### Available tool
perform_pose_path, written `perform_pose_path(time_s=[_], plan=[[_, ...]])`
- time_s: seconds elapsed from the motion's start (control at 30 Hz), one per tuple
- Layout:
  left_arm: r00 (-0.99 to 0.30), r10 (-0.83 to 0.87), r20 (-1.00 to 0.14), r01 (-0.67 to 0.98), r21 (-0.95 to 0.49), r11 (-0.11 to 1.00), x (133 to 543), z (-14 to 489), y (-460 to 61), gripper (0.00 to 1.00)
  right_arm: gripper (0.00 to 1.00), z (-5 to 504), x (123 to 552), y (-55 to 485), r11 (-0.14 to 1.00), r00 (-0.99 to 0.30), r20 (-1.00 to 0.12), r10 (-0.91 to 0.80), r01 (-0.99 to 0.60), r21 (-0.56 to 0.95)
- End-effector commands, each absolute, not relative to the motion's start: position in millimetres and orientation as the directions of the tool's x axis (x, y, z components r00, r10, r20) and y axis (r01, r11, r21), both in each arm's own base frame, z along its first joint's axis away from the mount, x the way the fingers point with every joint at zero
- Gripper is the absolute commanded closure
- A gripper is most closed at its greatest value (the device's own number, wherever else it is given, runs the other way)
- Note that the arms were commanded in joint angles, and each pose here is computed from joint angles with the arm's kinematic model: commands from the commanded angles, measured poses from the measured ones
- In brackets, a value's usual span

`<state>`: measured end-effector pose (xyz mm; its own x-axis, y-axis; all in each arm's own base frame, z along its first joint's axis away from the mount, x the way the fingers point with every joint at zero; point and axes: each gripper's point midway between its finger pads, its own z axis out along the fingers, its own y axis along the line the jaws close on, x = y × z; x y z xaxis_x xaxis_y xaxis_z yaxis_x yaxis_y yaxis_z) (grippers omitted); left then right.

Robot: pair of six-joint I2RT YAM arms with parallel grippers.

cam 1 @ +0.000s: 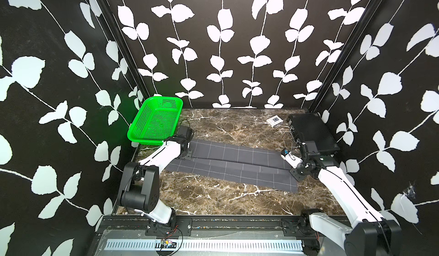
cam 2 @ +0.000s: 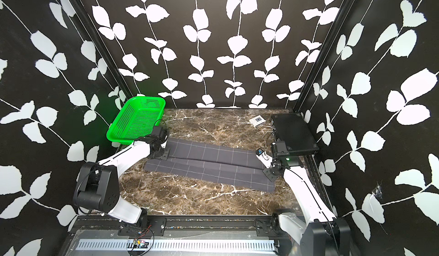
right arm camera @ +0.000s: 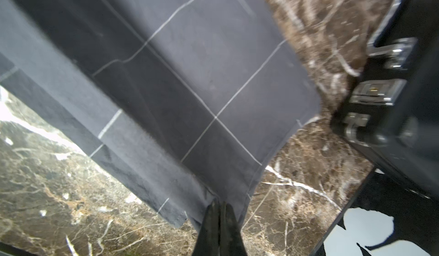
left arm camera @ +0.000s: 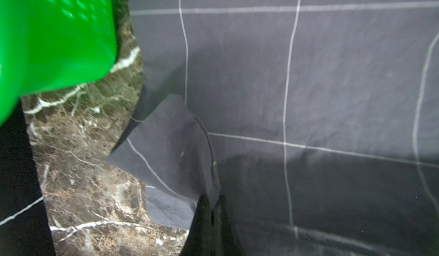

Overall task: Roll up the pillowcase
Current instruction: Fold the pillowcase.

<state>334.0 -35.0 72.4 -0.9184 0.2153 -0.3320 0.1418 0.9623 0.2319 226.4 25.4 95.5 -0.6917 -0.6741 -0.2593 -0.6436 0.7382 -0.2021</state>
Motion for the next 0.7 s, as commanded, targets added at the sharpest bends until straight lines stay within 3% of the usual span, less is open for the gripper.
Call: perform_pose_path(time_s=[0.0, 0.23, 0.37, 0.67], plan=[[-0.92, 0.203, -0.336, 0.133, 0.218, 0.967, 332.2, 67.1, -36.6, 1.0, 1.0, 73.4, 212.3, 20.1, 0.722, -0.702, -0.17, -0.691, -0.661, -0.205], [-0.934, 0.198, -0.299, 0.136, 0.216, 0.967, 320.4, 52.1, -34.3, 1.0, 1.0, 59.5, 205.2, 26.6, 0.7, -0.69, -0.13, -0.712, -0.687, -0.194], [-0.939, 0.202, -0.277, 0.144, 0.218, 0.965, 315.7, 45.5, -33.5, 0.93, 1.0, 58.0, 205.2, 29.2, 0.701, -0.691, -0.129, -0.712, -0.687, -0.191], [-0.944, 0.203, -0.262, 0.145, 0.225, 0.964, 309.2, 45.7, -30.8, 0.8, 0.84, 57.2, 191.4, 30.8, 0.68, -0.676, -0.094, -0.731, -0.712, -0.177]])
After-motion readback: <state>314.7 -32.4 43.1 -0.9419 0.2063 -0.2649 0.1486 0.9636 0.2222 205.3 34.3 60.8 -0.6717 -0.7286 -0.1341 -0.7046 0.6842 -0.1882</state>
